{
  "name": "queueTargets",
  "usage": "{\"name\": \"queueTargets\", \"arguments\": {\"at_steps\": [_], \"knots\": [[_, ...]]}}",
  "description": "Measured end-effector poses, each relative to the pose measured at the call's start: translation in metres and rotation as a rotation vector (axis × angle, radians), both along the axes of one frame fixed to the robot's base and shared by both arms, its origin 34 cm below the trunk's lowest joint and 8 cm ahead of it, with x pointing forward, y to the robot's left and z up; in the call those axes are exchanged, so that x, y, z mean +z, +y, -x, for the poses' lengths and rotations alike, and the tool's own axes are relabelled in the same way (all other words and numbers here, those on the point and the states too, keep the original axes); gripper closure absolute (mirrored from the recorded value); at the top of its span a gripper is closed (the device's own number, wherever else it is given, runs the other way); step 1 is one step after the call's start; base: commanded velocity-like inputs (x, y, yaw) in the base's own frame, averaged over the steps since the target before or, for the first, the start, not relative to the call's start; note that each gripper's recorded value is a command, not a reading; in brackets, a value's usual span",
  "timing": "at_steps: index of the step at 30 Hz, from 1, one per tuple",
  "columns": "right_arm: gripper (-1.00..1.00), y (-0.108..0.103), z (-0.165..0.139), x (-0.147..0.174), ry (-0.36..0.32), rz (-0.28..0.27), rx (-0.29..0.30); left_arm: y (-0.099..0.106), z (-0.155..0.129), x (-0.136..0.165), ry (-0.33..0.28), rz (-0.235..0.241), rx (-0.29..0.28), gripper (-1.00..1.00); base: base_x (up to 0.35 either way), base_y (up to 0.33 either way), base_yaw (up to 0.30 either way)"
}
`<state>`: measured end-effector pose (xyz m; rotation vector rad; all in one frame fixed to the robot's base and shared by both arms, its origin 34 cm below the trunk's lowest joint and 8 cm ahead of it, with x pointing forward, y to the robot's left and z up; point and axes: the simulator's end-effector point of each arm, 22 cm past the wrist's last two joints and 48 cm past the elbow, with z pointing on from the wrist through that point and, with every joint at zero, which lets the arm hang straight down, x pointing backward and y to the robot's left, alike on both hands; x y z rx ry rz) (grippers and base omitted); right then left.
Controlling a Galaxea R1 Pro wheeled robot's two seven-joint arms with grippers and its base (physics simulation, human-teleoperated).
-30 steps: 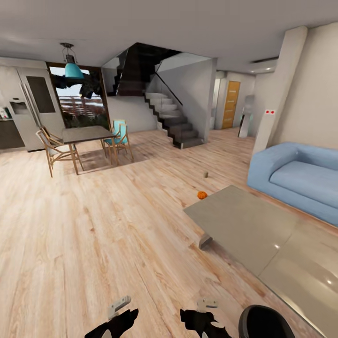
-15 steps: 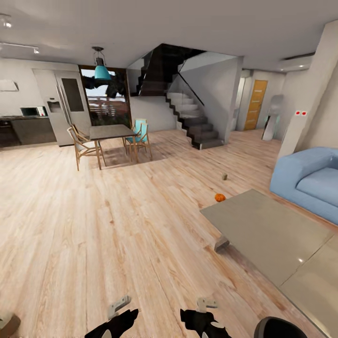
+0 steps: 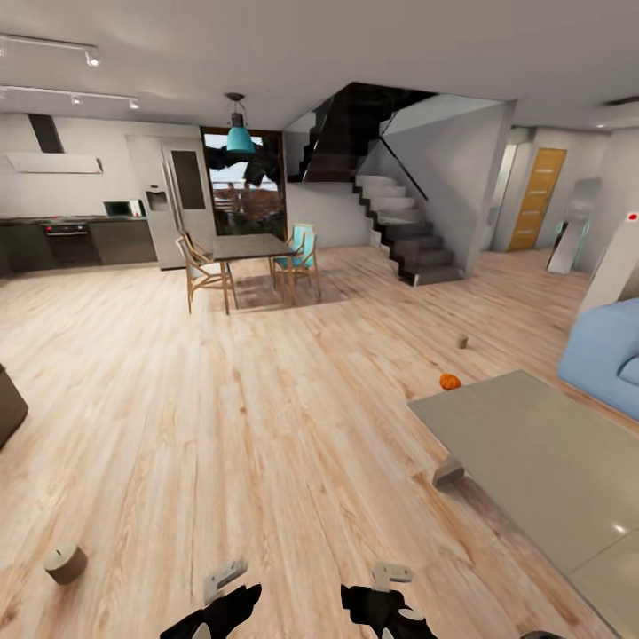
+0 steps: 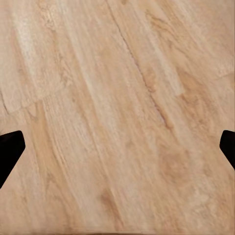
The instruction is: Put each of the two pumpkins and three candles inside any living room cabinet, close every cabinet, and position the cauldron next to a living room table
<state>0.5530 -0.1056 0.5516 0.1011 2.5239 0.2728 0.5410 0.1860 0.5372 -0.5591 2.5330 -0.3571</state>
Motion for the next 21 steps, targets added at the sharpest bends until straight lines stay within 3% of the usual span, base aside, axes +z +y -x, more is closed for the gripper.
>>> {"name": "queueTargets", "arguments": {"at_steps": [6,21], "knots": [[-1.00,0.0001,0.0000,0.0001,0.000,0.000,0.000,0.0000,0.0000,0.0001,0.000,0.000,0.000,-1.00,-0.072,-0.208,0.276],[-1.00,0.0003,0.0000,0.0002,0.000,-0.003,-0.002,0.0008,-0.0003,0.0003,-0.002,-0.001,0.000,-1.00,-0.003,-0.012,0.276]]}}
